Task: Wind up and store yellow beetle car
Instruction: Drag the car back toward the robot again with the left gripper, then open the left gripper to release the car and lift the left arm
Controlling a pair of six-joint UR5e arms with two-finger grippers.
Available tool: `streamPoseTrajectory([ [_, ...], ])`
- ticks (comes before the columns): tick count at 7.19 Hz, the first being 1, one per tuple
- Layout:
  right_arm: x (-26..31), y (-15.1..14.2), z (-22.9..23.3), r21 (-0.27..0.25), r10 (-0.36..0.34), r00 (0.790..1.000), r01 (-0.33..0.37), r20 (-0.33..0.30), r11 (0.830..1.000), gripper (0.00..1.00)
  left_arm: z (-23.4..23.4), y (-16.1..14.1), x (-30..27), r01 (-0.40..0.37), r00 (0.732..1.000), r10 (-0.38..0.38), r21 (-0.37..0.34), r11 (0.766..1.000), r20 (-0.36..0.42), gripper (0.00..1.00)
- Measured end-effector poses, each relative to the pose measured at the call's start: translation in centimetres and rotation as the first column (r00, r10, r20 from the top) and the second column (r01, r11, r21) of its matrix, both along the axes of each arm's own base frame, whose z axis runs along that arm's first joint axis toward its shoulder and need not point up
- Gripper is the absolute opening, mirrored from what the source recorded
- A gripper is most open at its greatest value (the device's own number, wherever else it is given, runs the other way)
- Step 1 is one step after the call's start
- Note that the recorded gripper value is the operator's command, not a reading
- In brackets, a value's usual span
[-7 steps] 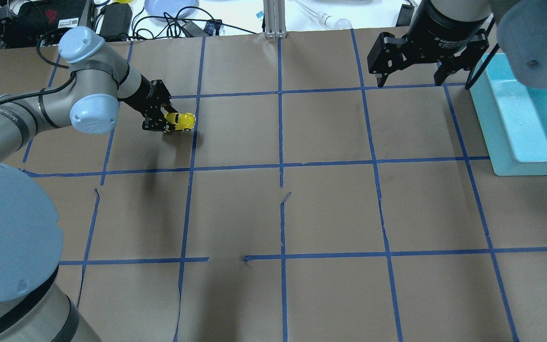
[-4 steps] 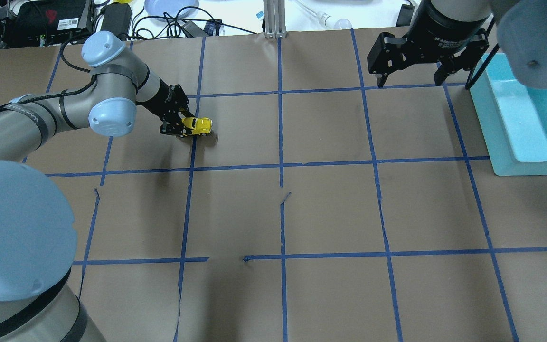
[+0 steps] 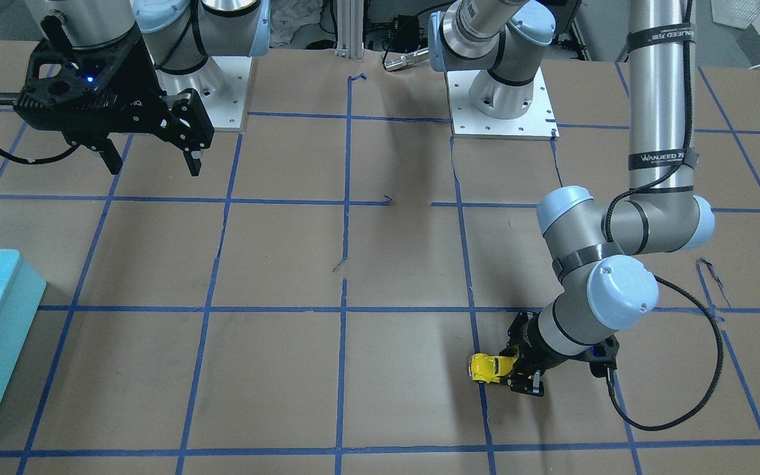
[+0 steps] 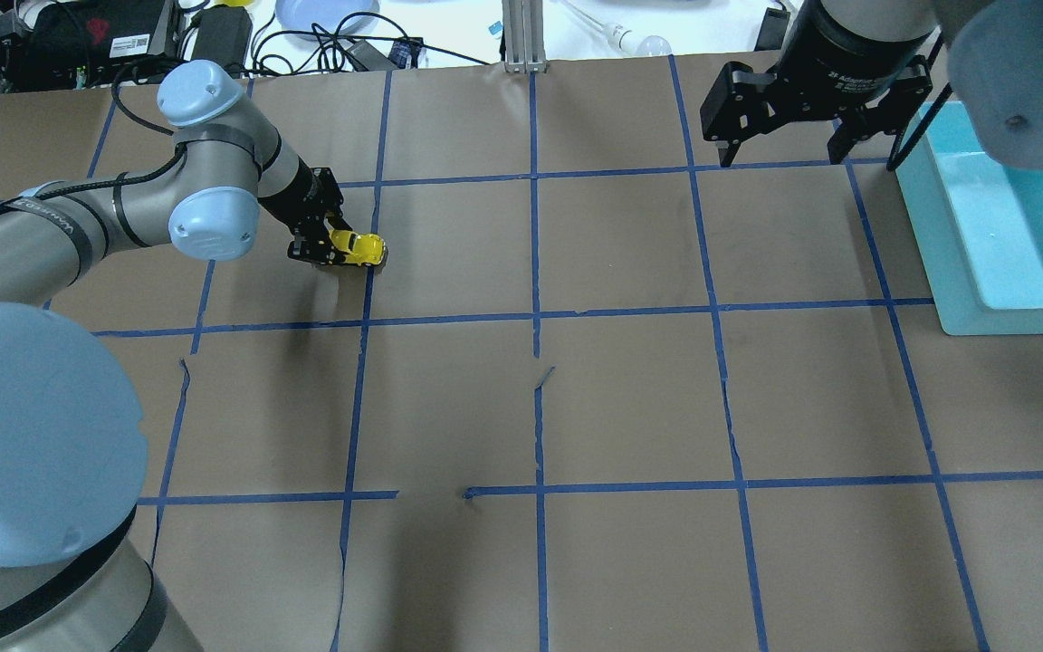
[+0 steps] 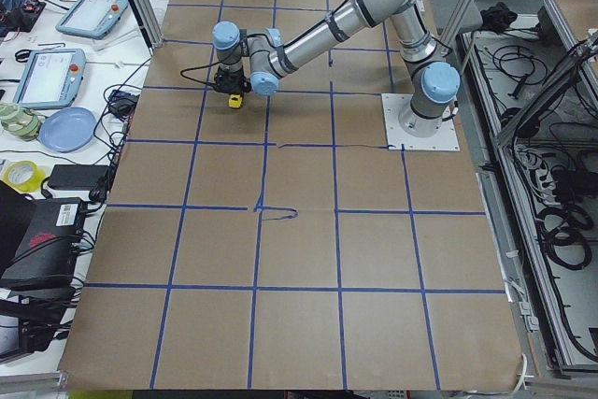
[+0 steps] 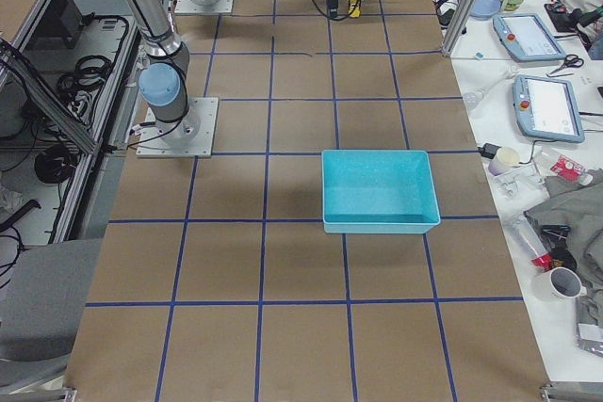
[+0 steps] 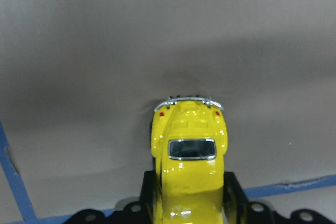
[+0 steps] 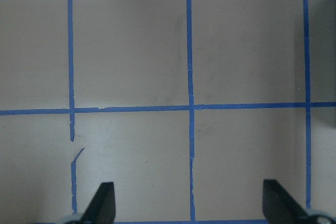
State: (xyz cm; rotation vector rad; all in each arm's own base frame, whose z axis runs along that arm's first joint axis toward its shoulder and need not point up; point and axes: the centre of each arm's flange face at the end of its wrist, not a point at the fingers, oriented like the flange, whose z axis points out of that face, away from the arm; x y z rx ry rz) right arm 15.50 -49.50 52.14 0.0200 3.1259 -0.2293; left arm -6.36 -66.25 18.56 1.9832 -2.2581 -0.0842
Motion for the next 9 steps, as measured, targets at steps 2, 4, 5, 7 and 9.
streamPoseTrajectory([
  [2,0.0,0.0,0.0,0.0,0.0,1.0,0.0,0.0,1.0,1.0,0.3,-0.2,3.1,-0.002,1.0,0.003,-0.007,1.0,0.031,0.0],
  [4,0.0,0.0,0.0,0.0,-0.001,1.0,0.001,0.0,1.0,1.0,0.5,-0.2,6.5,-0.012,0.999,0.012,-0.013,1.0,0.042,0.0],
  [5,0.0,0.0,0.0,0.0,-0.001,1.0,0.001,0.0,1.0,1.0,0.4,-0.1,7.9,-0.004,0.999,0.004,-0.013,1.0,0.044,0.0],
  [7,0.0,0.0,-0.1,0.001,-0.001,1.0,0.001,0.0,1.0,1.0,0.1,0.2,11.7,-0.022,0.999,0.022,-0.011,1.0,0.041,0.99],
  [9,0.0,0.0,0.0,0.0,-0.001,1.0,0.001,0.0,1.0,1.0,0.7,0.2,13.2,-0.032,0.998,0.033,-0.028,0.999,0.051,1.0],
])
